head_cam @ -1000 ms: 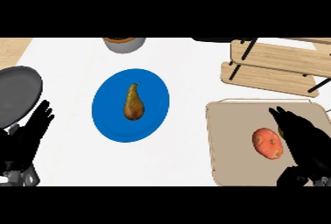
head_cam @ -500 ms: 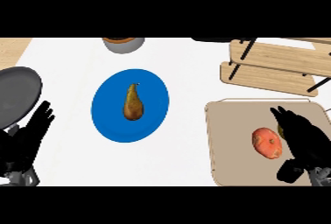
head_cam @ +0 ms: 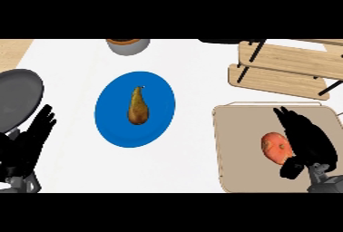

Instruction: Pick the squash from the tray and place it in the tiered shelf

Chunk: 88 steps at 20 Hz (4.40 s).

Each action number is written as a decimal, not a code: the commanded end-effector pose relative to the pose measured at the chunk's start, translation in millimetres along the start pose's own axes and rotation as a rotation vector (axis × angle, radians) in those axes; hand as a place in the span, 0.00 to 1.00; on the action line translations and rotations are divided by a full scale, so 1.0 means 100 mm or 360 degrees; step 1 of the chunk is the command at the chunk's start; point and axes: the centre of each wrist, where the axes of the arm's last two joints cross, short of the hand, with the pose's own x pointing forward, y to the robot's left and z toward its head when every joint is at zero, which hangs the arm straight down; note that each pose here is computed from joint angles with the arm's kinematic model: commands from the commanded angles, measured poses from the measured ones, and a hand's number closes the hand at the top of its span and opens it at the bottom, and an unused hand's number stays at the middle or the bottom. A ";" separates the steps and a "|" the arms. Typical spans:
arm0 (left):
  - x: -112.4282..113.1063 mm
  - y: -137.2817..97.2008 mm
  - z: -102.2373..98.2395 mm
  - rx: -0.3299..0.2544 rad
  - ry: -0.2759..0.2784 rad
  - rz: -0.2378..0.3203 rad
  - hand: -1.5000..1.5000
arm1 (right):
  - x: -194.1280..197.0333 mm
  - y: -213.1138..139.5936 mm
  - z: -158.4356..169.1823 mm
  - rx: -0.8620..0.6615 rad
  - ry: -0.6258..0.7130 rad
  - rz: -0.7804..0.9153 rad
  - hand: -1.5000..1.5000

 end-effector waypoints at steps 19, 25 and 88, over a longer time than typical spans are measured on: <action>0.10 -0.03 0.03 -0.0029 0.0008 0.0015 0.50 | -0.20 0.12 -0.17 -0.0157 -0.0096 0.0075 1.00; 0.12 -0.02 0.15 -0.0027 -0.0002 -0.0003 0.50 | 0.31 -0.13 -0.25 -0.0204 -0.0465 -0.0023 1.00; 0.16 -0.01 -0.07 -0.0013 0.0001 0.0011 0.50 | -0.61 -3.09 0.06 -0.1021 -0.0185 -0.0768 1.00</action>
